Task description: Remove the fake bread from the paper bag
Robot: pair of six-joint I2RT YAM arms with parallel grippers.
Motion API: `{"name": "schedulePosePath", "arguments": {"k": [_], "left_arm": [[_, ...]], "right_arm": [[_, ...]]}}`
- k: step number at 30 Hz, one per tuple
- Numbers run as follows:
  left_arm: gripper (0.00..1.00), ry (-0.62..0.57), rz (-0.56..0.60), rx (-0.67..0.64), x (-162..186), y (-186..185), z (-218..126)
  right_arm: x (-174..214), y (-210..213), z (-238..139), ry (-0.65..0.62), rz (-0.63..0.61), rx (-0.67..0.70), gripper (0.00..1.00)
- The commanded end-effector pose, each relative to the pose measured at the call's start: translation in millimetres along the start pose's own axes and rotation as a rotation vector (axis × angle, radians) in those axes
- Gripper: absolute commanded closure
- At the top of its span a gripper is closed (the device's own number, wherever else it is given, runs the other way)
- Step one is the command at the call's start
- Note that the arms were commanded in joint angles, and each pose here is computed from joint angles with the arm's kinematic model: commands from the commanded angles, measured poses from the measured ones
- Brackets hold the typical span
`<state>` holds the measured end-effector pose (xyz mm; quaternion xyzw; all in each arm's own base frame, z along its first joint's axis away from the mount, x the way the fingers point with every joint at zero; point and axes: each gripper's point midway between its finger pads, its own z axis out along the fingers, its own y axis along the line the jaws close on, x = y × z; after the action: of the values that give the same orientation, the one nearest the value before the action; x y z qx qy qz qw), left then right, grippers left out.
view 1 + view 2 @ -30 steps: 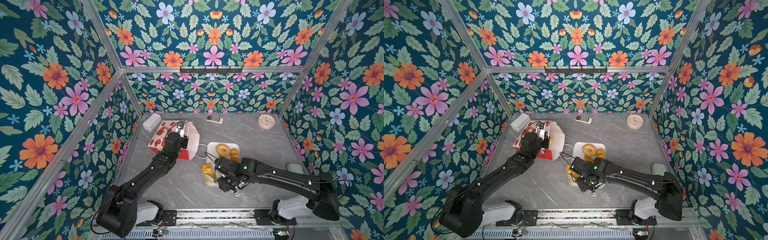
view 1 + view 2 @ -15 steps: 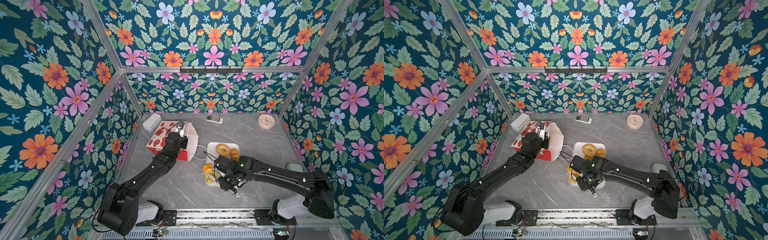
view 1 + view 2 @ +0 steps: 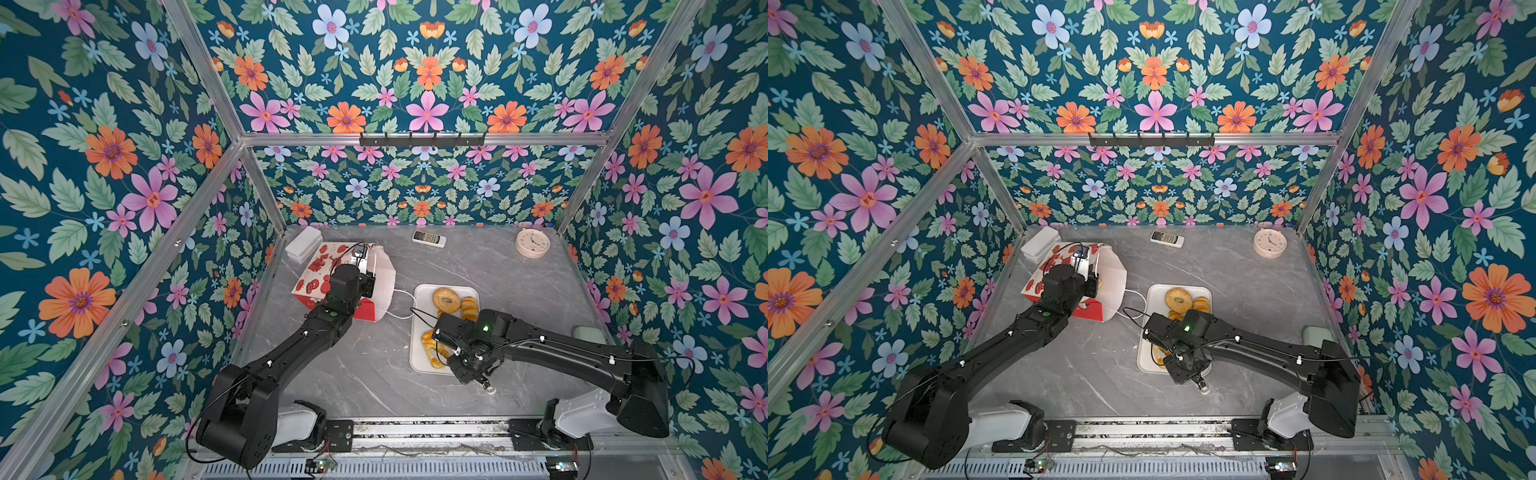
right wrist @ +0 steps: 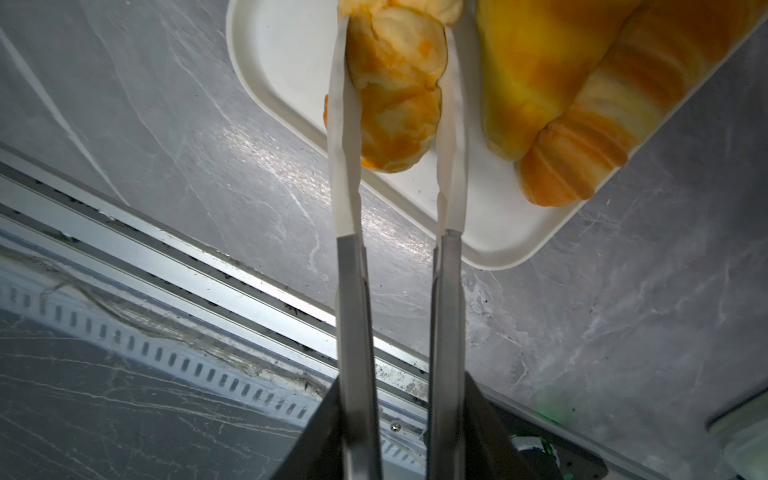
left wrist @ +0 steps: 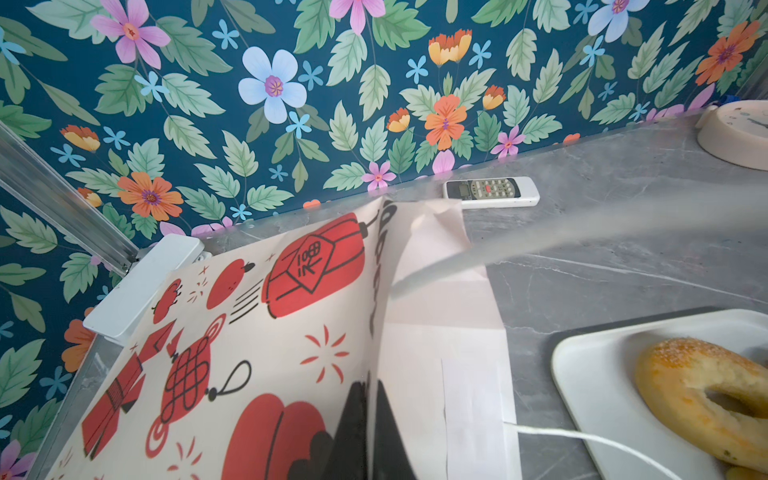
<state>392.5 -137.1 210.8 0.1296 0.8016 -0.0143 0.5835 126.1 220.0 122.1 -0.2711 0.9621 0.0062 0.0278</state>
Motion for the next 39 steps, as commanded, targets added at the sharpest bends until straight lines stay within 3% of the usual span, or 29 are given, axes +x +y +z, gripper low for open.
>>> {"name": "schedulePosePath", "arguments": {"k": [1,8,22,35,39], "left_arm": [[1.00,-0.038,-0.017,0.004,-10,0,-1],[1.00,-0.034,-0.016,0.006,-9,-1,1],[1.00,-0.015,-0.025,0.029,-12,-6,8],[1.00,0.015,-0.003,0.085,-7,-17,10],[1.00,0.030,0.007,0.103,-5,-19,9]], "right_arm": [[1,-10,-2,-0.004,-0.005,0.052,0.59],[-6,-1,-19,-0.087,0.010,-0.030,0.53],[-33,-27,-66,-0.380,0.043,0.031,0.53],[-111,41,-102,-0.703,-0.050,-0.258,0.56],[-131,54,-95,-0.700,-0.076,-0.314,0.55]]}}
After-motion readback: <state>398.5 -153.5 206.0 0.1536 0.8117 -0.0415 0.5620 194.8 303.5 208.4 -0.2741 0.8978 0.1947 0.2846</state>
